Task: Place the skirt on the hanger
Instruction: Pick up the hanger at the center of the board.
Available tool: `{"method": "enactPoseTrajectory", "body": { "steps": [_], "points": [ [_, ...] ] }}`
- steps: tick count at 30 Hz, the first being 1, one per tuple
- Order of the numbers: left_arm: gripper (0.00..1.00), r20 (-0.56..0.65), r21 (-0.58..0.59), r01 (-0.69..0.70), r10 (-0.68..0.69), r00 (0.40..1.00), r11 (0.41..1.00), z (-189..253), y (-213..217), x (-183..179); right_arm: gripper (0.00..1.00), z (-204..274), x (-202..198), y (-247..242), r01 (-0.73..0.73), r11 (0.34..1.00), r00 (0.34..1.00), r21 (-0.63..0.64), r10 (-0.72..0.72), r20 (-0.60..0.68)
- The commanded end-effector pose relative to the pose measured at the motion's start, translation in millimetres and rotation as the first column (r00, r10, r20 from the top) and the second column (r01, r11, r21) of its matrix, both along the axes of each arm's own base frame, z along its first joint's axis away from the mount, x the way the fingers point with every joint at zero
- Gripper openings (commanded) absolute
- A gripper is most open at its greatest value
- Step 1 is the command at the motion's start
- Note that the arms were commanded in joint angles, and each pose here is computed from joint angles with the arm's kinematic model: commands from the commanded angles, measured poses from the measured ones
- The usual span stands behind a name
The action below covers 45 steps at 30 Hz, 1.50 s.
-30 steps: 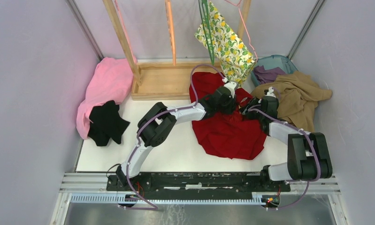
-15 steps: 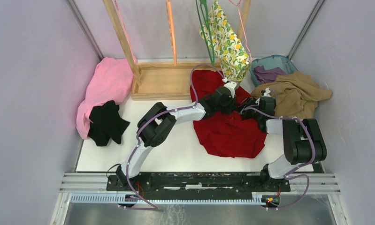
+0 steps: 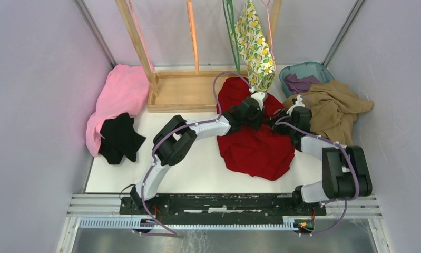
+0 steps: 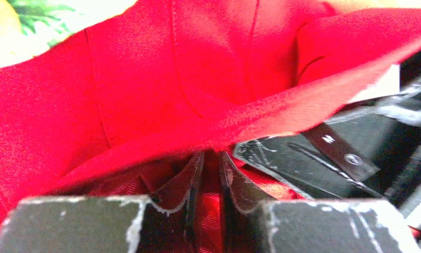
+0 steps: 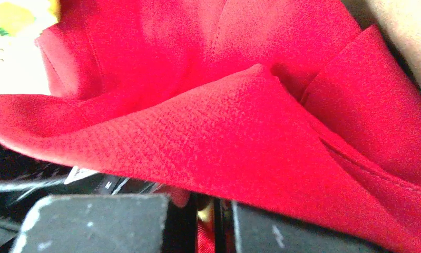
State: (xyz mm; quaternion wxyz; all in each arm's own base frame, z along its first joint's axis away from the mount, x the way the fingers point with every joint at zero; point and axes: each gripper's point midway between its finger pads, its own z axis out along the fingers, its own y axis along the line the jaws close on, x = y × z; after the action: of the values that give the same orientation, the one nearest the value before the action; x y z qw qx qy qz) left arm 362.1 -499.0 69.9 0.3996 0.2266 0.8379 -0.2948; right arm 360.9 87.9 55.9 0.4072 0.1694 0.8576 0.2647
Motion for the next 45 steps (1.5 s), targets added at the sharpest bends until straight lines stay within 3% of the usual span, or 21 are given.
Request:
{"method": "enactPoseTrajectory", "body": {
  "steps": [1, 20, 31, 40, 45],
  "points": [
    [0.22, 0.082, -0.039, -0.001, 0.004, 0.997, 0.999, 56.2, 5.7, -0.8, 0.01, 65.1, 6.4, 7.6, -0.043, 0.997, 0.981, -0.065, 0.054, 0.187],
    [0.22, 0.105, -0.054, -0.071, 0.077, 0.991, 0.996, 122.6, 55.1, -30.4, 0.01, 120.3, -75.3, 60.7, -0.330, 0.903, 0.907, -0.276, 0.384, 0.173],
    [0.22, 0.146, -0.057, -0.167, 0.174, 0.974, 0.984, 155.5, 78.3, -45.5, 0.01, 157.2, -120.8, 114.0, -0.546, 0.773, 0.771, -0.322, 0.614, 0.168],
    [0.22, 0.236, -0.084, -0.296, 0.307, 0.922, 0.952, 198.7, 122.3, -56.3, 0.01, 143.5, -138.2, 120.4, -0.596, 0.707, 0.760, -0.382, 0.650, 0.017],
    [0.24, 0.239, -0.122, -0.312, 0.333, 0.912, 0.942, 207.7, 141.7, -66.8, 0.01, 148.7, -144.6, 118.2, -0.589, 0.700, 0.759, -0.403, 0.651, 0.022]
  ]
}}
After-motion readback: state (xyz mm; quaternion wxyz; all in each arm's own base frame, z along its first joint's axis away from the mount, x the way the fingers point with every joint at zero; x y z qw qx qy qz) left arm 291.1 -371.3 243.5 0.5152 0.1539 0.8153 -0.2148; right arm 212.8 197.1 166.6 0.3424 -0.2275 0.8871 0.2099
